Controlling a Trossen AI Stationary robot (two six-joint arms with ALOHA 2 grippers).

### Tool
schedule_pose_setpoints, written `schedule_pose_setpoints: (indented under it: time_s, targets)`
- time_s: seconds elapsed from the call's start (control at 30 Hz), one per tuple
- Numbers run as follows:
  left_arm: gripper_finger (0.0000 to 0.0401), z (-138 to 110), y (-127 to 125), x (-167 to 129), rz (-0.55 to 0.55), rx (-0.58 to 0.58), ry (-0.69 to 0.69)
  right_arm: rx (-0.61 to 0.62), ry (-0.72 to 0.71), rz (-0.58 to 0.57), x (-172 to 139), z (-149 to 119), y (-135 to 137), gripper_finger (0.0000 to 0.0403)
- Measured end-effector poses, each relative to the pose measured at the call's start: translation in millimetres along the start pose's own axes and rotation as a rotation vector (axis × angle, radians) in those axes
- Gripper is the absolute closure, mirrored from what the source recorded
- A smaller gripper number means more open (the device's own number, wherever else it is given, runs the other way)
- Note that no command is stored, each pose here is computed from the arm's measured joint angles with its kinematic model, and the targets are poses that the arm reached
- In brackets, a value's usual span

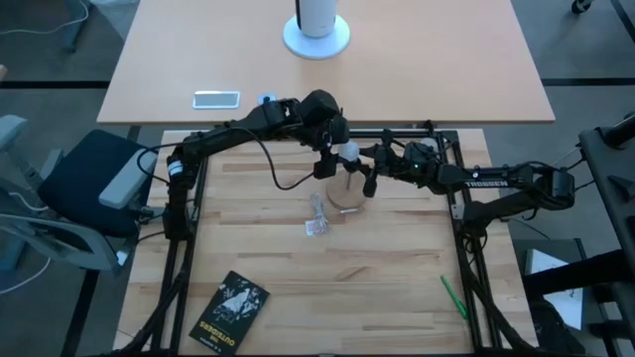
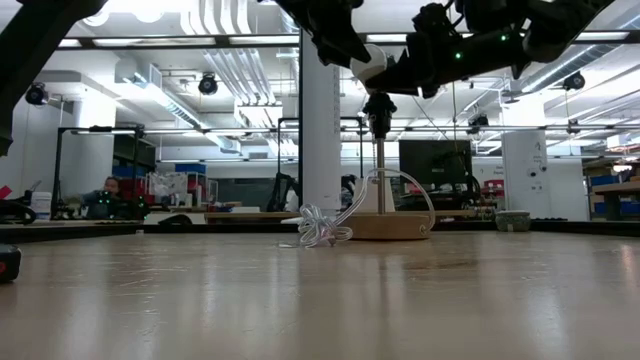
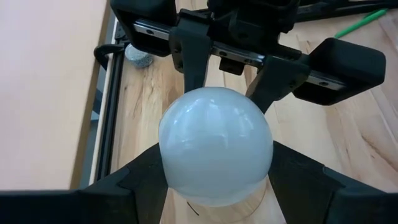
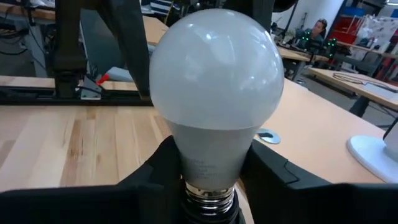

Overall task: Screw lightbulb
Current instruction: Insert the lightbulb into the lamp

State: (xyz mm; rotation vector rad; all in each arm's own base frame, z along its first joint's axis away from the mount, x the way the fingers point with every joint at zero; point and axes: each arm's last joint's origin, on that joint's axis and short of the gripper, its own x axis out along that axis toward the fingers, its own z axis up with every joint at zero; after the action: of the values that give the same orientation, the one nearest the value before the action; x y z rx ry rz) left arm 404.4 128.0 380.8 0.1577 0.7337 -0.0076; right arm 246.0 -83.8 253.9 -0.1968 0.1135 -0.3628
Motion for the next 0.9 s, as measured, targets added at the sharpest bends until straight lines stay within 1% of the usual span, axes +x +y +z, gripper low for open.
schedule_pose_setpoints:
  time_s: [0.2, 0.5, 0.9]
  targets:
    - [0.0166, 2, 0, 0, 0.007, 0.001, -0.017, 0.026, -0.005, -0.004, -1, -4, 1, 0.0284]
    - [0.0165, 10, 1, -7, 0.011, 0.006, -0.068, 0.102, -0.118, -0.016, -9, -11, 2, 0.0284]
    - [0.0165, 14, 2, -8, 0.025, -0.001, -0.106, 0.163, -0.143, -0.019, -10, -11, 2, 0.0287]
